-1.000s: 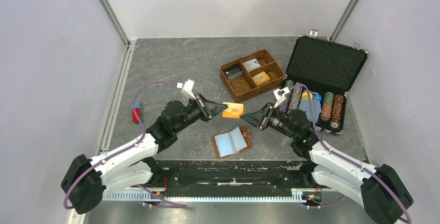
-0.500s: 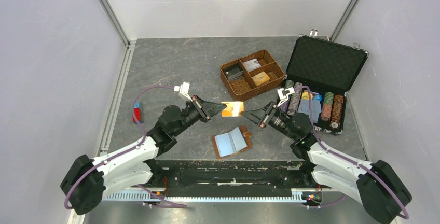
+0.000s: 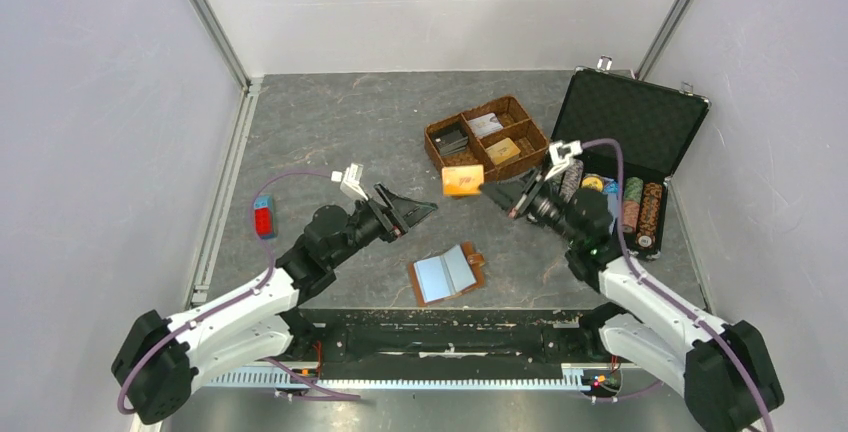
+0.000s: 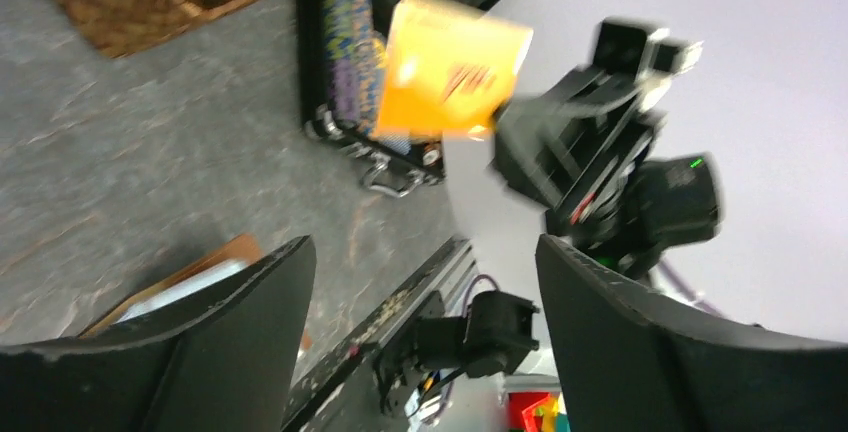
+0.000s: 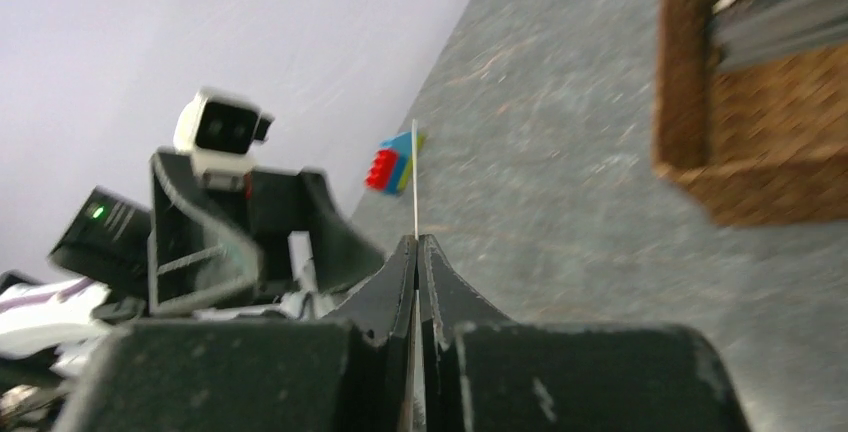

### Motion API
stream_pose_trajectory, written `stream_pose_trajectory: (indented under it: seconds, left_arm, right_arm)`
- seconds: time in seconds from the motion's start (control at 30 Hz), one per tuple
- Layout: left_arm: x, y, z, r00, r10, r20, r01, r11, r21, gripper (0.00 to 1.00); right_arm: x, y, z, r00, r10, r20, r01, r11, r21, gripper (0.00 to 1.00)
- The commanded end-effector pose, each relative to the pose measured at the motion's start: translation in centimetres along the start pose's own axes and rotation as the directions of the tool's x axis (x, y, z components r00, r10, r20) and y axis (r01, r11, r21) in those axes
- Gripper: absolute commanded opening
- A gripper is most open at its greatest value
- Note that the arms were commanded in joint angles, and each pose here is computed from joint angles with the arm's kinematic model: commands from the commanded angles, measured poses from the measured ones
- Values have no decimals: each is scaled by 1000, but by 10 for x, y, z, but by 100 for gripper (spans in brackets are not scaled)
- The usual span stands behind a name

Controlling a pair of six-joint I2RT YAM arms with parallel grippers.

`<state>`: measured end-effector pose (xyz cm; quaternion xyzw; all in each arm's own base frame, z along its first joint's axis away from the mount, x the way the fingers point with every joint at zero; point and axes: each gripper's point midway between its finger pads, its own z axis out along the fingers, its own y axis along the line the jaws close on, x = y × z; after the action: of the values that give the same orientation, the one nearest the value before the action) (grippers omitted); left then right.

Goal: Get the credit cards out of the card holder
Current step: Place the credit card in the storage box.

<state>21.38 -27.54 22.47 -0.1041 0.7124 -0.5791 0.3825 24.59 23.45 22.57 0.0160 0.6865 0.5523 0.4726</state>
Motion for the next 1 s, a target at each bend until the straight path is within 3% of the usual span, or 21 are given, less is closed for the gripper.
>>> stream_pose_trajectory:
  seconds: [0.0,0.07,0.23,0.47,0.63,0.73,0.8,0.97]
  left_arm:
    - [-11,9,-14,989,148,-22,-149,978,-147,93]
    - [-15,10,-22,972,229,-54,-235,953,-189,100]
    - [-29,29,-44,905,395,-157,-425,837,-345,100]
    - [-42,41,-74,803,528,-277,-595,689,-414,100]
    - [-39,32,-83,773,543,-328,-634,677,-374,100]
    - [-43,37,-91,746,563,-356,-666,635,-392,100]
    - [-49,42,-96,746,574,-339,-665,613,-426,100]
    - [-53,34,-98,755,595,-276,-652,636,-412,100]
  right_arm:
    - [-34,-14,4,959,-252,-127,260,965,45,0]
    - [-47,-23,6,940,-289,-179,302,952,48,0]
    - [-84,-55,8,896,-350,-275,393,911,123,0]
    - [-121,-98,16,861,-337,-380,435,876,207,0]
    - [-127,-132,22,837,-305,-455,449,858,251,0]
    - [-131,-153,26,836,-276,-474,443,850,286,0]
    - [-134,-163,31,835,-265,-482,438,850,293,0]
    - [-144,-185,43,835,-237,-497,432,841,324,0]
